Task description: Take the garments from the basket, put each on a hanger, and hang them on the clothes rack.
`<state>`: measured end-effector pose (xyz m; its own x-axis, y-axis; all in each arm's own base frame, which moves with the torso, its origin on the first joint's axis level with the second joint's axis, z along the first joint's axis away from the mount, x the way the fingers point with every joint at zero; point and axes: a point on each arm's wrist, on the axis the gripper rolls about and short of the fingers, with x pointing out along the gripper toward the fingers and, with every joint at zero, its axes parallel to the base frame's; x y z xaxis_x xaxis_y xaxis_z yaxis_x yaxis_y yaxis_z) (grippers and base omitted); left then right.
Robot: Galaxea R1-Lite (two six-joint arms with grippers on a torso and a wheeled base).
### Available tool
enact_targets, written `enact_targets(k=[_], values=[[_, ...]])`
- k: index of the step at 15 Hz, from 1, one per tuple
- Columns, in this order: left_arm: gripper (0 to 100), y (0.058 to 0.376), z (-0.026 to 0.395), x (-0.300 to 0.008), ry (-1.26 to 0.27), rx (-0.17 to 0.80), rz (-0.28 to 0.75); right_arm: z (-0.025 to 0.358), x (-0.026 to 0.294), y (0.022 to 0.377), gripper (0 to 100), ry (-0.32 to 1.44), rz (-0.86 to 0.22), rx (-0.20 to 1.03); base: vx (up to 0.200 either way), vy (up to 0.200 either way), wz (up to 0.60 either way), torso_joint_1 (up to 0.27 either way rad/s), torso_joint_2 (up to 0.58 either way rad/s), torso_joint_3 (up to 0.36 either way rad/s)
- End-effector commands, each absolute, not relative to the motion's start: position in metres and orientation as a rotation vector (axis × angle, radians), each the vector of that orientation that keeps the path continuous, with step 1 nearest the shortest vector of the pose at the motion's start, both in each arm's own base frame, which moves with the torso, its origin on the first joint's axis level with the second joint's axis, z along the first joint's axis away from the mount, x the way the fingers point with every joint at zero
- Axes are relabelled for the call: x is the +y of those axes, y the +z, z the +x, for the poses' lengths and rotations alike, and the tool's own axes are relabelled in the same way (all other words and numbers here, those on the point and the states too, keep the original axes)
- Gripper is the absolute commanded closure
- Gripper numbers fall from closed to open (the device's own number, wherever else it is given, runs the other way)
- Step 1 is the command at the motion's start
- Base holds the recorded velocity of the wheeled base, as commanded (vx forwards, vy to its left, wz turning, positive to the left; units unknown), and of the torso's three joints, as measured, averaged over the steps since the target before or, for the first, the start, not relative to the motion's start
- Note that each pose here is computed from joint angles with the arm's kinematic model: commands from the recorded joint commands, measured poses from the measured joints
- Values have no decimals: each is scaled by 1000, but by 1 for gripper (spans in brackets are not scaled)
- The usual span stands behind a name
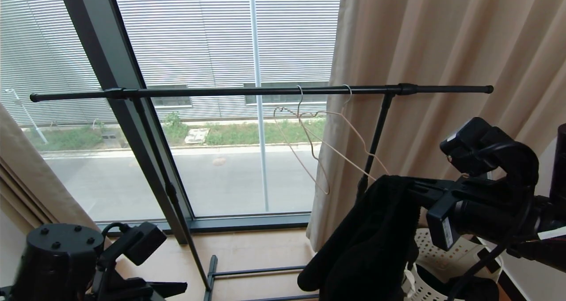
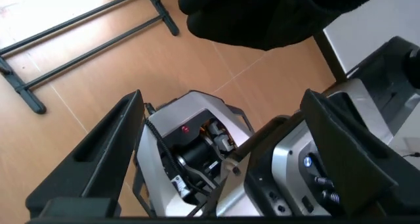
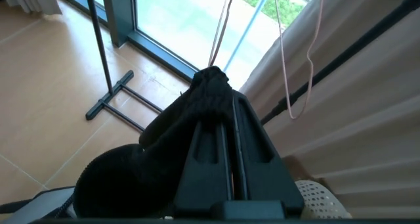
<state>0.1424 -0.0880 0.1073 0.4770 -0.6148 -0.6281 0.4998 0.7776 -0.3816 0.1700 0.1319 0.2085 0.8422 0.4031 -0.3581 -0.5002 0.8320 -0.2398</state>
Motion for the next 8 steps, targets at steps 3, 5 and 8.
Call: enact_targets(k=[3, 5, 8], values=[[0, 98, 203, -131, -628, 894, -219, 215, 168, 204, 100, 418, -365, 333, 0, 0, 0, 0, 0, 0], [0, 107, 210, -137, -640, 862, -239, 223, 174, 204, 100, 408, -348, 333, 0, 0, 0, 0, 0, 0], [0, 117, 214, -149, -679, 823, -239, 233, 189, 194, 100, 360, -252, 380, 0, 0, 0, 0, 0, 0]])
